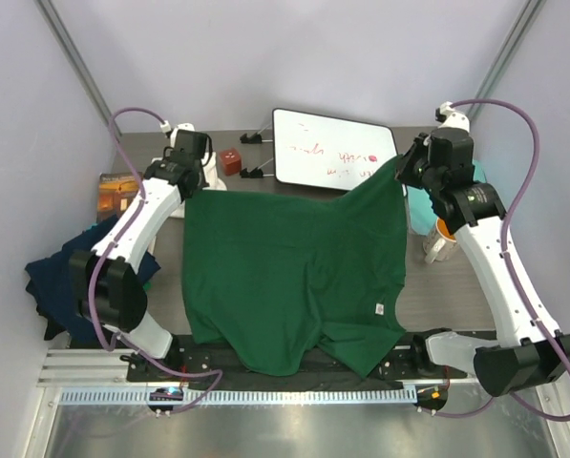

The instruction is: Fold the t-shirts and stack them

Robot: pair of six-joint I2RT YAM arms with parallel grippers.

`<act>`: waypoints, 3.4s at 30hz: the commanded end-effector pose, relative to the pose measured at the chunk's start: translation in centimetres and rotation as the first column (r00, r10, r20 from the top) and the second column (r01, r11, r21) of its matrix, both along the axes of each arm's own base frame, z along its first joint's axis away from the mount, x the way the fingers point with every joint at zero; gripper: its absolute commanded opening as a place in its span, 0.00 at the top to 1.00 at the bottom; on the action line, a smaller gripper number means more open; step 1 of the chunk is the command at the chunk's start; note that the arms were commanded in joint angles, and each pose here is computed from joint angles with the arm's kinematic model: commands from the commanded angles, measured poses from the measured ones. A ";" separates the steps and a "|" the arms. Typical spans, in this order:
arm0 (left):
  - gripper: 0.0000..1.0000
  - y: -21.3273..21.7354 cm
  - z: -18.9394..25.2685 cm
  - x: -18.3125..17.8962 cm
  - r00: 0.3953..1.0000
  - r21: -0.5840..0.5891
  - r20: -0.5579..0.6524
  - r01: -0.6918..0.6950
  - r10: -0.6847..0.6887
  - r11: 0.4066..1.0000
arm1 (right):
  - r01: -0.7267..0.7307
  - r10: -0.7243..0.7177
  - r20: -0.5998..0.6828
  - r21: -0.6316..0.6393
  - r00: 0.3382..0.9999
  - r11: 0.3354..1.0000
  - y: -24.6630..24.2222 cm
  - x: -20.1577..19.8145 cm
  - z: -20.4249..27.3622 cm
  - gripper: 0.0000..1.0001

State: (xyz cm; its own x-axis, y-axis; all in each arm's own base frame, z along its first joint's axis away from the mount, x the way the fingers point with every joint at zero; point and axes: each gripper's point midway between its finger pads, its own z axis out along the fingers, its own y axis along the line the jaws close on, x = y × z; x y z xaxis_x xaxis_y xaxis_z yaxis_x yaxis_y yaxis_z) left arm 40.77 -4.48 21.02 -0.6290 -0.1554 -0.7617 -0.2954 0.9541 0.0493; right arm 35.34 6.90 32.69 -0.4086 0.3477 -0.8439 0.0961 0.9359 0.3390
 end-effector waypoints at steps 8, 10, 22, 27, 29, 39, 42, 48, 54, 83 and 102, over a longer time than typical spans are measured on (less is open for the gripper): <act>1.00 0.9 1.9 5.9 0.985 0.092 0.160 -0.074 0.058 0.993 | 0.059 -0.053 0.132 -0.040 0.990 0.997 -0.2 6.7 -0.7 0.99; 1.00 1.1 2.4 6.5 0.981 0.100 0.181 -0.088 0.068 0.991 | 0.052 -0.045 0.132 -0.043 0.990 0.998 0.0 7.4 -0.8 0.99; 1.00 1.3 0.8 8.7 0.988 0.186 0.147 -0.084 0.057 0.979 | 0.055 -0.033 0.194 -0.112 0.980 0.992 0.1 11.1 0.4 0.99; 1.00 1.7 -0.4 7.9 0.994 0.221 0.098 -0.064 0.043 0.973 | 0.017 0.008 0.201 -0.122 0.979 0.992 0.9 12.5 0.8 0.99; 1.00 1.9 -0.2 7.5 0.994 0.225 0.097 -0.061 0.040 0.972 | 0.008 0.016 0.186 -0.128 0.982 0.992 1.1 12.8 0.1 0.99; 1.00 2.7 0.3 6.9 0.994 0.277 0.098 -0.068 0.042 0.958 | 0.006 0.004 0.058 -0.187 0.998 0.982 0.5 13.1 -4.4 0.99; 1.00 3.1 -0.2 6.1 0.996 0.293 0.072 -0.062 0.043 0.954 | 0.006 -0.003 0.019 -0.191 1.000 0.982 0.4 12.4 -5.3 0.99; 1.00 3.2 -1.4 3.2 0.999 0.282 0.015 -0.034 0.031 0.959 | -0.030 0.030 0.000 -0.121 1.000 0.992 1.0 9.2 -5.6 0.99; 1.00 4.1 -1.0 1.1 0.998 0.301 0.008 -0.055 0.055 0.952 | -0.077 0.065 -0.101 -0.118 0.993 0.990 1.1 5.2 -8.0 0.99; 1.00 2.1 0.4 0.3 0.993 0.306 0.114 -0.061 0.027 0.950 | 0.031 -0.043 -0.075 -0.149 0.996 0.988 -1.5 2.0 -4.8 0.99; 1.00 2.4 -2.4 7.9 0.991 0.341 0.103 -0.114 0.084 0.933 | 0.025 -0.040 -0.094 -0.161 0.995 0.987 -3.3 14.2 -4.5 0.99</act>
State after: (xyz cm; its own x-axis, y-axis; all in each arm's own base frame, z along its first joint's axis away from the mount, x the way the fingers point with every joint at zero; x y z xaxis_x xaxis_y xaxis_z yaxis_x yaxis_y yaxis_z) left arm 47.55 -2.80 16.11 -0.6246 0.0903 -0.7757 -0.3358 0.8657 0.3712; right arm 48.10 3.91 24.55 -0.5598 0.2393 -0.7933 0.1903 0.9689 0.1580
